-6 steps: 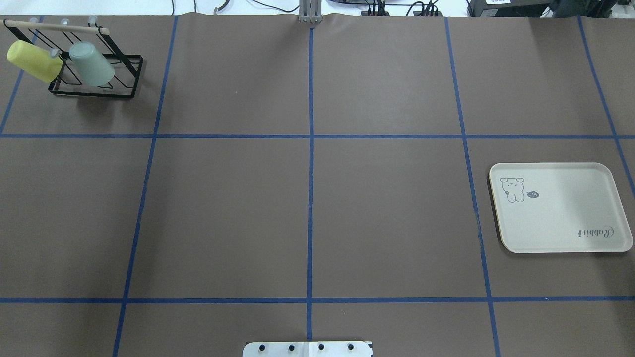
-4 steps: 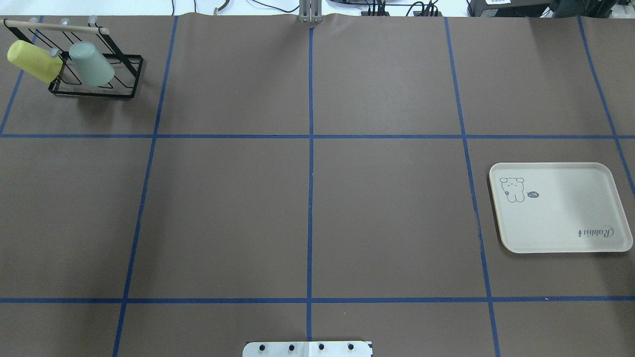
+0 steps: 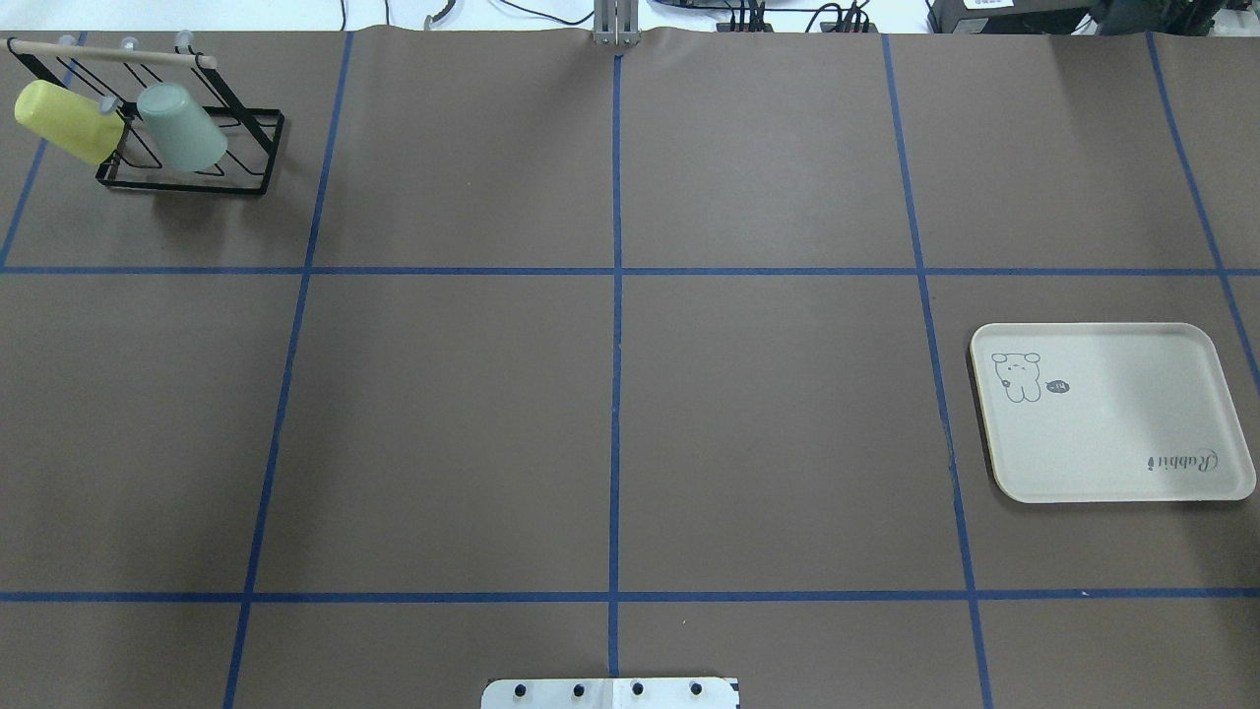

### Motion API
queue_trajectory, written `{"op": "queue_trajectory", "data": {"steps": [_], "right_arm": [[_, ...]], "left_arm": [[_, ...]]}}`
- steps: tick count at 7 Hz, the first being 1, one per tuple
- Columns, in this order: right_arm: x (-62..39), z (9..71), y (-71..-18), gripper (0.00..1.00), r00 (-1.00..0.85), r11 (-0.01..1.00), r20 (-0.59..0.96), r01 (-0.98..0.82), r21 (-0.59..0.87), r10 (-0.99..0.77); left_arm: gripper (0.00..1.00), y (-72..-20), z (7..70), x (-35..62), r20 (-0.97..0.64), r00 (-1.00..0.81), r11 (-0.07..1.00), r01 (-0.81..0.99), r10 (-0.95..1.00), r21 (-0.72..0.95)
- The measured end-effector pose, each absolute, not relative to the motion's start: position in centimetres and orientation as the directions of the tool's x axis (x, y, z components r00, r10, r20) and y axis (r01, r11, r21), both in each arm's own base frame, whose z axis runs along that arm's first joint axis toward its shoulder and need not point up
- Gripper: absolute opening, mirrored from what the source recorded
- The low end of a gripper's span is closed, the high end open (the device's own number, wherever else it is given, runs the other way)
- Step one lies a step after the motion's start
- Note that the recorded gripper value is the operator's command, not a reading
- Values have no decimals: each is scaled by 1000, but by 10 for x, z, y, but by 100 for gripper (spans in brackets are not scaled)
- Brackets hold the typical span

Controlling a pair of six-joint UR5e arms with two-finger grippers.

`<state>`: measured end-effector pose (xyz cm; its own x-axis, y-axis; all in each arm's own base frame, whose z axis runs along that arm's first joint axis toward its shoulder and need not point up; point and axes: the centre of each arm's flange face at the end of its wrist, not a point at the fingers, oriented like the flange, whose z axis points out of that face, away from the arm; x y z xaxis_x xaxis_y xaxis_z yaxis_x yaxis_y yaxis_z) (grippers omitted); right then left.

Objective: Left arm grabs green cup and hands to right arm on tray

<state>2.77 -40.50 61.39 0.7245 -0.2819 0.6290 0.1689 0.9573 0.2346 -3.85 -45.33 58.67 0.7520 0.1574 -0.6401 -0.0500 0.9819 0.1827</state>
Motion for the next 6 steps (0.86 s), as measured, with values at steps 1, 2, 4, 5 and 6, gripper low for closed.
{"op": "queue_trajectory", "data": {"steps": [1,2,4,5,6], "right_arm": [[27,616,-410,100,719,943,619,164,290,-316],[26,612,-416,100,712,926,610,159,342,-347],[23,581,-442,100,708,900,597,130,415,-378],[21,561,-460,100,707,896,603,99,433,-369],[18,546,-472,100,698,892,614,79,446,-369]], "left_arm": [[100,-469,571,-41,-619,772,979,-19,143,202],[100,-487,549,-41,-608,784,971,28,126,237],[100,-530,509,-40,-592,791,932,80,157,353],[100,-542,501,-39,-586,790,917,84,177,390],[100,-551,498,-35,-580,788,896,85,208,437]]}}
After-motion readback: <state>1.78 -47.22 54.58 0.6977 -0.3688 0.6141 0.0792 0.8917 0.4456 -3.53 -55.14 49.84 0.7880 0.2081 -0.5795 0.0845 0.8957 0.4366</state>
